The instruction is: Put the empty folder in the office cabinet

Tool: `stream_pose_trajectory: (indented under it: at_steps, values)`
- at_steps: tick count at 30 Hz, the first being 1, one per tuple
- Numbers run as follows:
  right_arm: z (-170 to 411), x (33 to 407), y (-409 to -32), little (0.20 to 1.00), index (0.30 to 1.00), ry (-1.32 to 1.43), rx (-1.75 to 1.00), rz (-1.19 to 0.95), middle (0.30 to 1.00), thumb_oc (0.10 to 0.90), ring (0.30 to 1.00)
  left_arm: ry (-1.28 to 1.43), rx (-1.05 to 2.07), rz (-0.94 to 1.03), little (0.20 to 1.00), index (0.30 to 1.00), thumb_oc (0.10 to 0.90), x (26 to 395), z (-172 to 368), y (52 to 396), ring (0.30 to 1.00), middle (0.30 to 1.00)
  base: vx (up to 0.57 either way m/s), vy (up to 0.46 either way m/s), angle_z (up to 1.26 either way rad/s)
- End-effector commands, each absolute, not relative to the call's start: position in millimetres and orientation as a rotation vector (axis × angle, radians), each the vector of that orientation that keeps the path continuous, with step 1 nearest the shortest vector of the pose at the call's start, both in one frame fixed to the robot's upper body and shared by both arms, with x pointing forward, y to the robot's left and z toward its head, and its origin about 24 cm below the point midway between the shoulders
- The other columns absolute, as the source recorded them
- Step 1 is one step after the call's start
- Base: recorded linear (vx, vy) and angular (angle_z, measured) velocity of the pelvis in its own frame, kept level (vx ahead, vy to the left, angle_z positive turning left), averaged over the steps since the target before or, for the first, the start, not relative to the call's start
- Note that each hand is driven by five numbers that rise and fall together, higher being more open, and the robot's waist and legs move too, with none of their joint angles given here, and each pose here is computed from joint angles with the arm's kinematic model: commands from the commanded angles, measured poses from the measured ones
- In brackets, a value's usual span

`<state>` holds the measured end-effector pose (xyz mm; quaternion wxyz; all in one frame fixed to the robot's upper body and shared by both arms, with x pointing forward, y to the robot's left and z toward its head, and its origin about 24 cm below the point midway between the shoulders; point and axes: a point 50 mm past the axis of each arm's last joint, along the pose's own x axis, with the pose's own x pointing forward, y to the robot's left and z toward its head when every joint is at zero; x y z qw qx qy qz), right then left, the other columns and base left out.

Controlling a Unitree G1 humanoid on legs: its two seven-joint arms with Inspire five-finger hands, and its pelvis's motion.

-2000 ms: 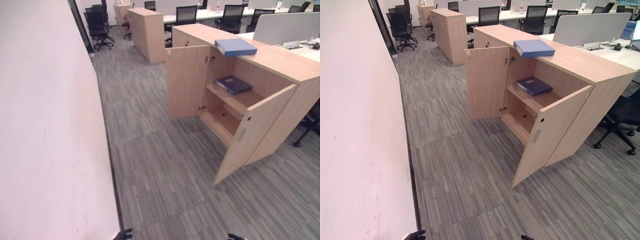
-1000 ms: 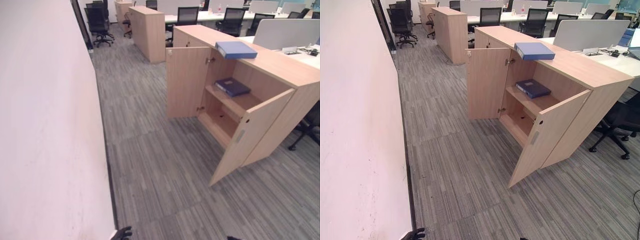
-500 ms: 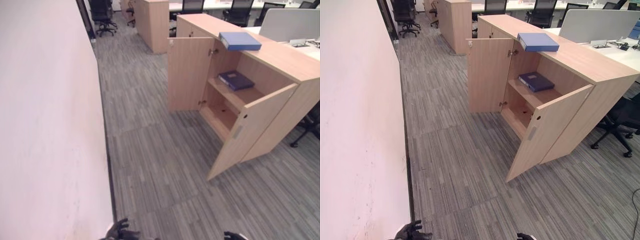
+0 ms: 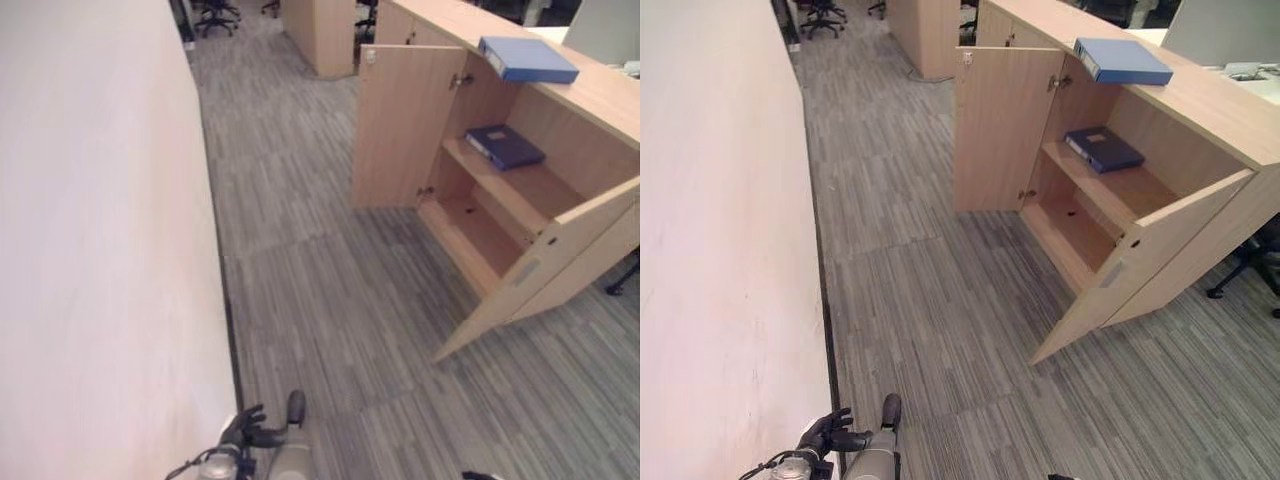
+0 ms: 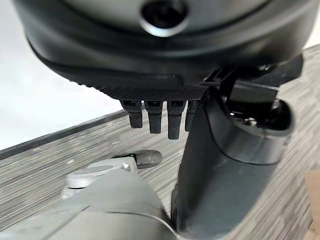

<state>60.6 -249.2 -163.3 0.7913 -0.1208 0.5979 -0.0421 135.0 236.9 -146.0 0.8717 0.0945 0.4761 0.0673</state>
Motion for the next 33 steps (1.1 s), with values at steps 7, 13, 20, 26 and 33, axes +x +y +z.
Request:
stream_pose_trajectory:
  at_steps: [7, 13, 20, 26, 33]
  values:
    - [-163, 76, -233, 0.900, 0.900, 1.210, -0.249, -0.021, 0.900, 0.800, 0.900, 1.078, 0.260, 0.178, 0.900, 0.900, 0.800, 98, -149, 262, 0.900, 0.900, 0.34, 0.291, 0.00]
    - [-157, 104, -230, 0.900, 0.900, 1.111, -0.201, -0.063, 0.900, 0.800, 0.900, 1.010, 0.244, 0.209, 0.900, 0.900, 0.800, 118, -142, 265, 0.900, 0.900, 0.26, 0.325, 0.15]
    - [-156, 100, -237, 0.900, 0.900, 1.114, -0.208, -0.092, 0.900, 0.800, 0.900, 0.935, 0.271, 0.105, 0.900, 0.900, 0.800, 141, -138, 245, 0.900, 0.900, 0.33, 0.180, 0.20]
    - [-156, 91, -247, 0.900, 0.900, 1.152, -0.203, -0.141, 0.900, 0.800, 0.900, 0.910, 0.315, -0.002, 0.900, 0.900, 0.800, 145, -139, 229, 0.900, 0.900, 0.37, -0.032, 0.59]
    - [-157, 76, -258, 0.900, 0.900, 1.209, -0.274, -0.108, 0.900, 0.800, 0.900, 0.952, 0.326, -0.049, 0.900, 0.900, 0.800, 128, -145, 225, 0.900, 0.900, 0.36, -0.087, 0.02]
